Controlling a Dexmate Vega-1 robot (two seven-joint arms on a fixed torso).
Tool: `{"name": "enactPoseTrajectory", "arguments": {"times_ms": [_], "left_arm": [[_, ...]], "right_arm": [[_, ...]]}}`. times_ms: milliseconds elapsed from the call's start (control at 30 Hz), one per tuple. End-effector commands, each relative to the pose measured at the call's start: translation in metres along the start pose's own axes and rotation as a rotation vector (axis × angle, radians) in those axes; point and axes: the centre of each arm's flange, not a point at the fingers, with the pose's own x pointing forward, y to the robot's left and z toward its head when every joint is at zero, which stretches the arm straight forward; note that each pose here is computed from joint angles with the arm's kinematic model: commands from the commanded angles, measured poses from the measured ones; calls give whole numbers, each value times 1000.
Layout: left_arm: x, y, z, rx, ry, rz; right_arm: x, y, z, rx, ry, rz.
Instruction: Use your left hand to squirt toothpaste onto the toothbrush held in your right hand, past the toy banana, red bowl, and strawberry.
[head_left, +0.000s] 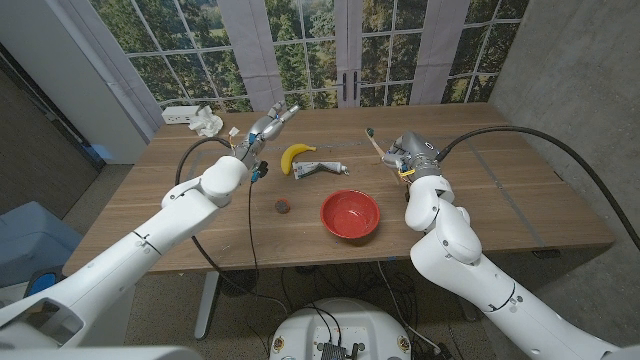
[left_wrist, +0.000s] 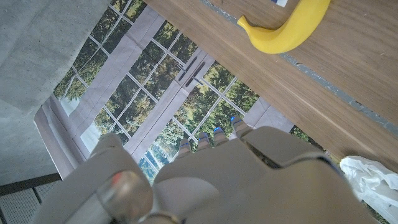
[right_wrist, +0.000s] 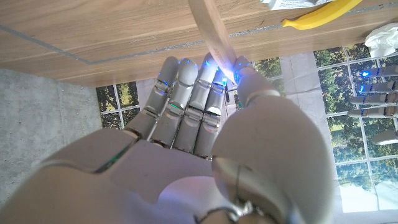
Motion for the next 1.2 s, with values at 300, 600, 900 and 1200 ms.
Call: {"name": "enactPoseTrajectory", "arguments": {"times_ms": [300,600,900,1200], "left_arm": [[-11,5,-3,-131,-113,17],[-16,6,-3,-185,-167,35],[-19,6,-7,-246,-210,47],[-19,8,-11,-275,-250,45]], "right_arm": [[-22,24,5,64,-16,-37],[-29,36,7,74,-37,-19],[-34,48,12,69,-61,4],[-35,57,17,72,-81,20]]}}
